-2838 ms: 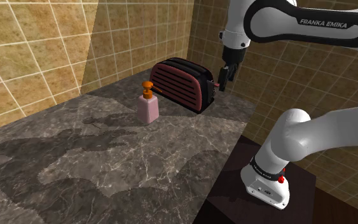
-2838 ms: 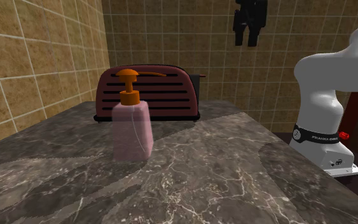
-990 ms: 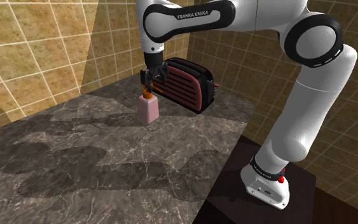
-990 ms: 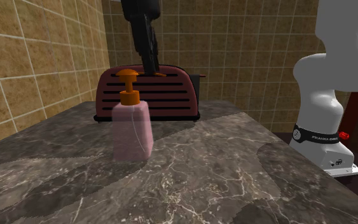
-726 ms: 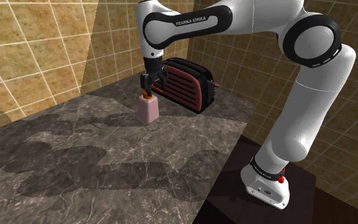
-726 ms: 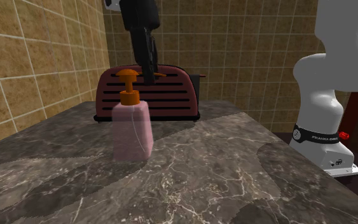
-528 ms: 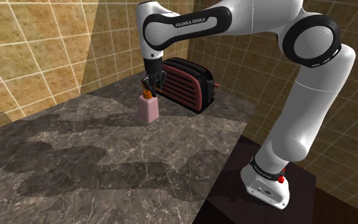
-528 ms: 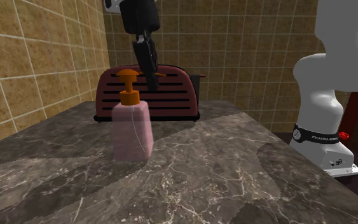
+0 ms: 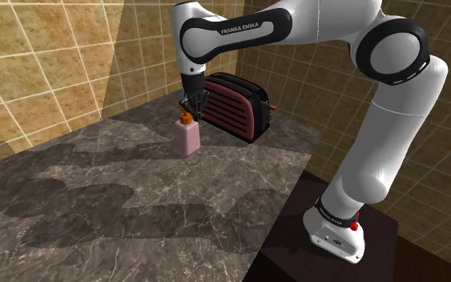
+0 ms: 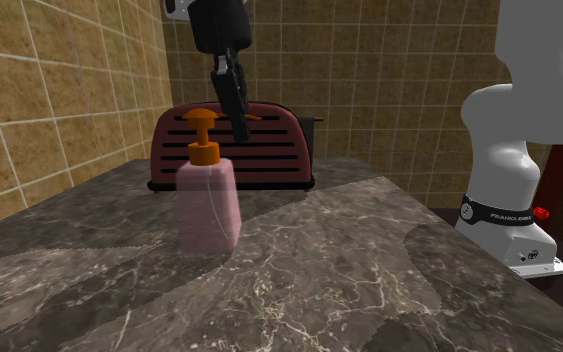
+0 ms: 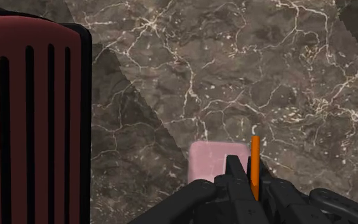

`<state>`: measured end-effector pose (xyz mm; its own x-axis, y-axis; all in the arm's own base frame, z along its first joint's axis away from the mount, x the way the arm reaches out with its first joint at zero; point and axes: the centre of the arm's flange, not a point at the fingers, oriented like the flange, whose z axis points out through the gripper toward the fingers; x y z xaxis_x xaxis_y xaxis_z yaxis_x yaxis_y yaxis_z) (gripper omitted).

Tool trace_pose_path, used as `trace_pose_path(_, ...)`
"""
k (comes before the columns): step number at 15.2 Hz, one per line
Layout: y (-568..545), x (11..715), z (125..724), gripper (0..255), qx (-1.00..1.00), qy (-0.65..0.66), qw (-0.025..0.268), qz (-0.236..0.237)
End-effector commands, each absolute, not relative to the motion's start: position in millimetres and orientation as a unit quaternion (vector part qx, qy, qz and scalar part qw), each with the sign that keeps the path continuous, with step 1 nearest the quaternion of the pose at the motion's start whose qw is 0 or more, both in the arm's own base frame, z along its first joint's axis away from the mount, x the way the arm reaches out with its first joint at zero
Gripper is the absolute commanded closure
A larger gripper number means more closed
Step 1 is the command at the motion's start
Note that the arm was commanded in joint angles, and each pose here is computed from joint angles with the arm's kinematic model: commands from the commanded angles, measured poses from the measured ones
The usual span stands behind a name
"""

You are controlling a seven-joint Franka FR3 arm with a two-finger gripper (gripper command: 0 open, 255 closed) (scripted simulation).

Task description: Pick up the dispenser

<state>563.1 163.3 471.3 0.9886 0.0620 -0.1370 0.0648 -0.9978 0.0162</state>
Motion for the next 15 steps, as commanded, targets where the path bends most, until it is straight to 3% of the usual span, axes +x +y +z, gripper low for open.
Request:
trace_pose_path(1, 163.0, 563.3, 475.8, 255, 0.997, 0.032, 0.01, -0.069)
trace_pose_path(15, 163.0, 563.3, 549.7, 255, 0.997, 0.032, 0.01, -0.069)
